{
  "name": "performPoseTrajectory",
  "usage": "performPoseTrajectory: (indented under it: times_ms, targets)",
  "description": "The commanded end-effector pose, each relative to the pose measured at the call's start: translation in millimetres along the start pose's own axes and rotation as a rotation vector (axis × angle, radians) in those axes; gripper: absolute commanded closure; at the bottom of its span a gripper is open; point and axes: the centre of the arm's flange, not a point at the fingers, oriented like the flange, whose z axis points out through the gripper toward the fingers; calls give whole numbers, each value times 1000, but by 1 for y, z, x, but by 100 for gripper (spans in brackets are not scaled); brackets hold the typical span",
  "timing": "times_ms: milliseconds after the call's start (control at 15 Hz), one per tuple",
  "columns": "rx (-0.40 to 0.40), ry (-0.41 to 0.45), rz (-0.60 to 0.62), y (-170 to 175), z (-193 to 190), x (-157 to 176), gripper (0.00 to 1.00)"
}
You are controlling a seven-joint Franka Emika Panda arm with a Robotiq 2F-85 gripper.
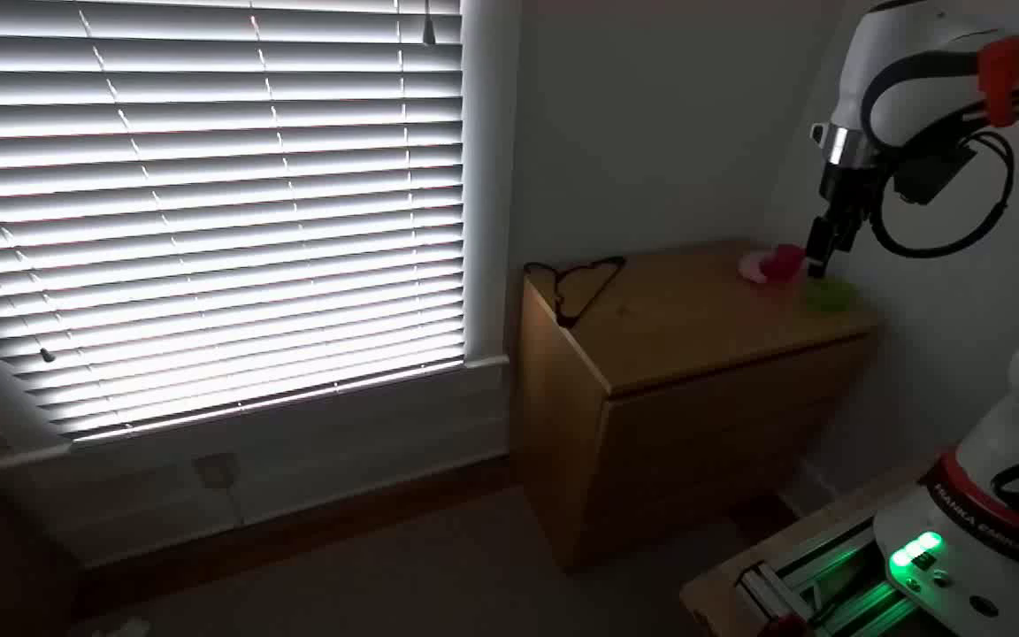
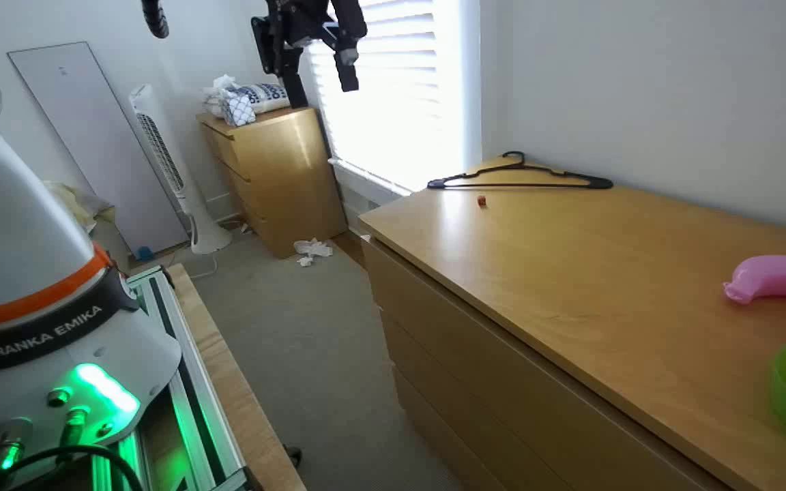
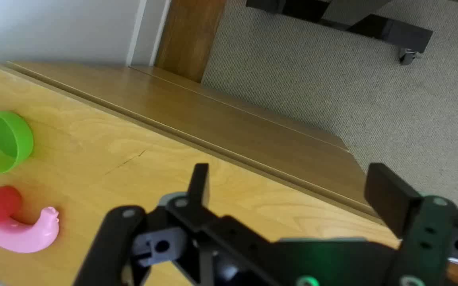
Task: Move the orange object to the right side of the countertop.
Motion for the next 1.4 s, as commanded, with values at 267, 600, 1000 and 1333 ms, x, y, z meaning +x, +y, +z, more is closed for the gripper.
performPoseTrajectory:
  times_ms: [267,600,1000,1333]
  targets:
    - [0,0,0,0,0,0,0]
    - [0,0,0,0,0,0,0]
    - [0,0,0,0,0,0,0]
    - [20,23,-18,-3,8,23,0]
